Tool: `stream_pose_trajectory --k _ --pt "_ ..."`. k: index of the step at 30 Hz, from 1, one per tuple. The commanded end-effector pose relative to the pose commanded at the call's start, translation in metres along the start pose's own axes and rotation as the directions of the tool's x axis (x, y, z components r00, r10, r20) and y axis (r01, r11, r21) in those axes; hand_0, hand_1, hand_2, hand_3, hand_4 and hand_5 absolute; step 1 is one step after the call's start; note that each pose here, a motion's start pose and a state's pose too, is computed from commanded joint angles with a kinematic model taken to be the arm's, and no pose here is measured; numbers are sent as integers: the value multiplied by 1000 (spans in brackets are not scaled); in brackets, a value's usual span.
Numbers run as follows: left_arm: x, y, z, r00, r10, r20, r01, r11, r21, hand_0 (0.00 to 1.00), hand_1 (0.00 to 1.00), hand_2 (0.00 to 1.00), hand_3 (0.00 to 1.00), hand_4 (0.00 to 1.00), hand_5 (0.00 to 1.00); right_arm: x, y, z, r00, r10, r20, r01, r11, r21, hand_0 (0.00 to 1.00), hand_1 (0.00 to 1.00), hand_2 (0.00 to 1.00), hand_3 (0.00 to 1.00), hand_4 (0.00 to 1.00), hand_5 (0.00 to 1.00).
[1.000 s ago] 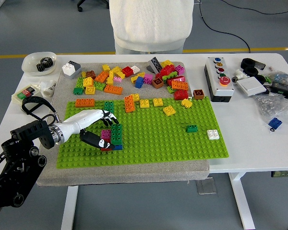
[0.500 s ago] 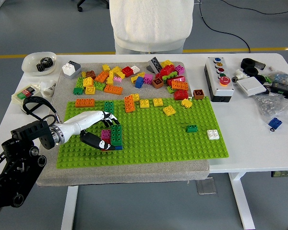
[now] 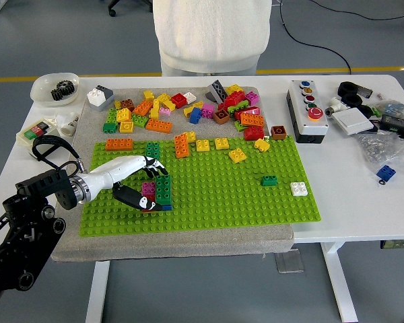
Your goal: Pick up the brick,pile it on top of brick,press brick,pick up the brick,pile it on top of brick,press brick
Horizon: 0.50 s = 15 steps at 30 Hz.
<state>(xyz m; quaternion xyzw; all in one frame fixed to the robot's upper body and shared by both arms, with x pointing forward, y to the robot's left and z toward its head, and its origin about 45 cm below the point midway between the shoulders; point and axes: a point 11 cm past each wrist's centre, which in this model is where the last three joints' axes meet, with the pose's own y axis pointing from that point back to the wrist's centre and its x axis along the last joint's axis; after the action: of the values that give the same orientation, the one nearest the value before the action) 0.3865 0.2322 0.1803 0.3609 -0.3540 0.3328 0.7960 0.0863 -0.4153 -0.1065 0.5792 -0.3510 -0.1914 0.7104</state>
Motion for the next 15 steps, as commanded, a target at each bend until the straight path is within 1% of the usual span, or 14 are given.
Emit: stream_pose_trajectory --k 15 --pt "4 -1 2 999 21 -32 -21 1000 -19 838 698 719 765 998 380 0 0 0 1000 -1 -1 1 1000 1 742 643 714 621 857 411"
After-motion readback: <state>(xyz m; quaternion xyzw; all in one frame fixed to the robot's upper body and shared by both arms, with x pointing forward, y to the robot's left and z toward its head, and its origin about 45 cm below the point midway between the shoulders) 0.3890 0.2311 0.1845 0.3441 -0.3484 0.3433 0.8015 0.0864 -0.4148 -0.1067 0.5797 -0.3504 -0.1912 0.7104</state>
